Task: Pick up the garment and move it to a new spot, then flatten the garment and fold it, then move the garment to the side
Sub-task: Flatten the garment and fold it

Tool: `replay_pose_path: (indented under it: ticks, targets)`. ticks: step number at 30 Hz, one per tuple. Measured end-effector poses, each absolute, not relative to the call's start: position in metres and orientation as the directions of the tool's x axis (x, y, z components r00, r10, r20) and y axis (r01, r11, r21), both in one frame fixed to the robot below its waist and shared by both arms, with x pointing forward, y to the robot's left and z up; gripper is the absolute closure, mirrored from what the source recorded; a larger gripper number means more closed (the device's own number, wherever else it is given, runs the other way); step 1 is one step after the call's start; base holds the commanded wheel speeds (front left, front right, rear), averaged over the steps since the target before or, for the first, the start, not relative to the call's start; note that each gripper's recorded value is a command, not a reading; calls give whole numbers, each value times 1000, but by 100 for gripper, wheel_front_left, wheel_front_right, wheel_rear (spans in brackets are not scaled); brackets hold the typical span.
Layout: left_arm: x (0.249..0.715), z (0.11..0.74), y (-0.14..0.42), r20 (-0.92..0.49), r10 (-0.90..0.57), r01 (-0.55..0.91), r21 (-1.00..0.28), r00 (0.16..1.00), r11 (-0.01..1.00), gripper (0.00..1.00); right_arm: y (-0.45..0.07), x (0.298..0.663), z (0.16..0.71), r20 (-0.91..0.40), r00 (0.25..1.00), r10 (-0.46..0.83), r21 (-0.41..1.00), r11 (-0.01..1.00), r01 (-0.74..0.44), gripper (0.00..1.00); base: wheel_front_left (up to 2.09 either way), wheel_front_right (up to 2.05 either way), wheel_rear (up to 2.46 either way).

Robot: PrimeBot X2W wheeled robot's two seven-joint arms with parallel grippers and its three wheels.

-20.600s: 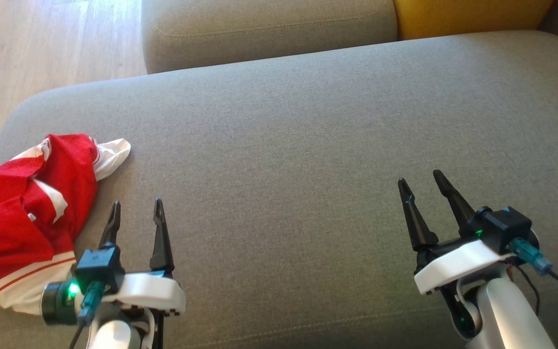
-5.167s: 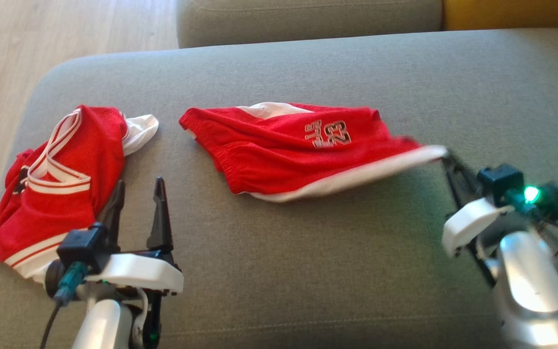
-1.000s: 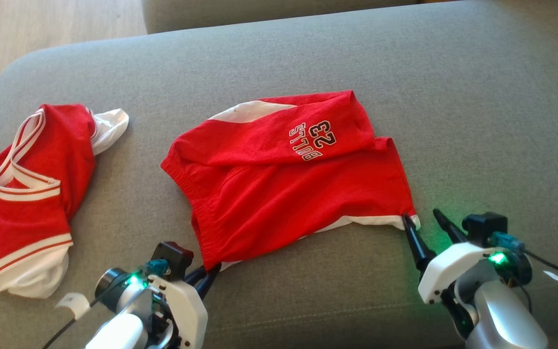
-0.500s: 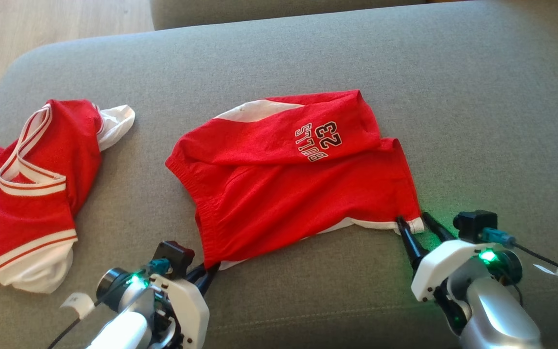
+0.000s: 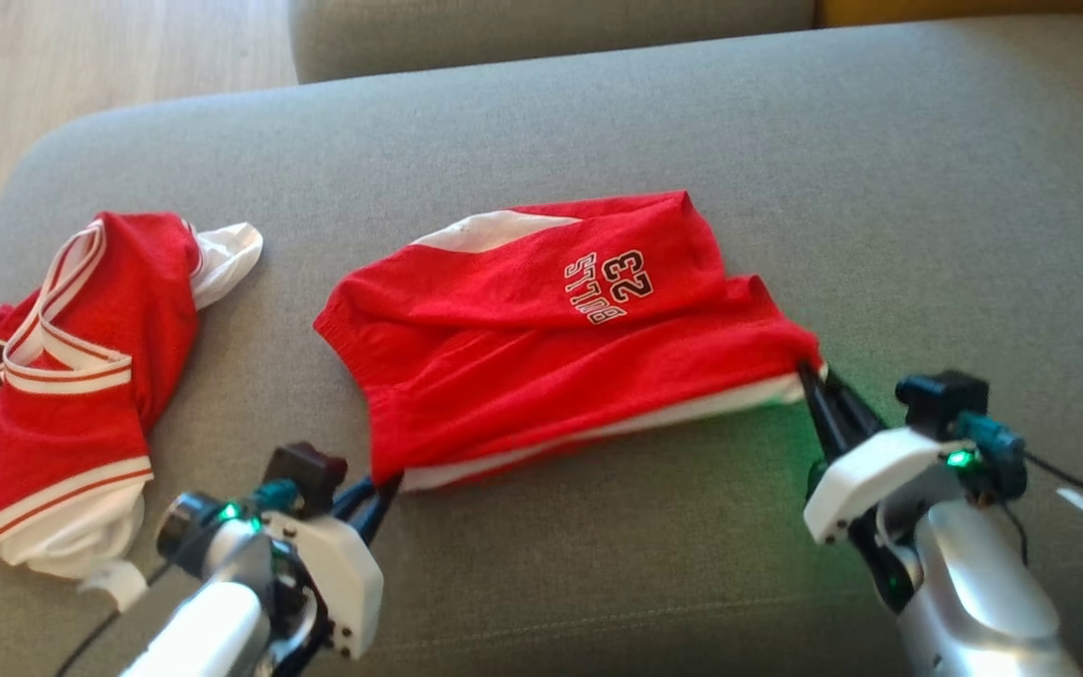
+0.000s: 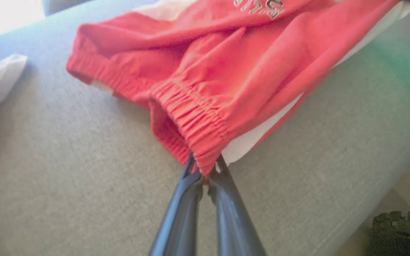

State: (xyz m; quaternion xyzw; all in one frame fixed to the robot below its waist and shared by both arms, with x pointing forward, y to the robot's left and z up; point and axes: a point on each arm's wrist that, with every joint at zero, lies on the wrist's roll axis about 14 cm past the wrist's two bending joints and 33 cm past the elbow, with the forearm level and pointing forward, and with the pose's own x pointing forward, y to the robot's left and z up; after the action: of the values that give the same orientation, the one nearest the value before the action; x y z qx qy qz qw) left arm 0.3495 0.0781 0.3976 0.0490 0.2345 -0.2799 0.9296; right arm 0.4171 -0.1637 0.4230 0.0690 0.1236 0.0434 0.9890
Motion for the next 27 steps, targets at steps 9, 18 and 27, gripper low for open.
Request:
replay_pose_path:
  ticks: [9, 18, 27]
  targets:
    - [371, 474, 73, -263, -533, 552, 0, 804, 834, 100, -167, 438, 531, 90, 991, 95, 120, 987, -105, 100, 0, 0, 0]
    - [376, 572, 70, -31, -551, 552, 6, 834, 834, 100, -183, 417, 621, 332, 942, 44, 189, 975, -112, 100, 0, 0, 0]
    - [375, 631, 74, 130, -519, 534, -138, 845, 834, 100, -195, 396, 620, 287, 958, 23, 276, 955, -106, 100, 0, 0, 0]
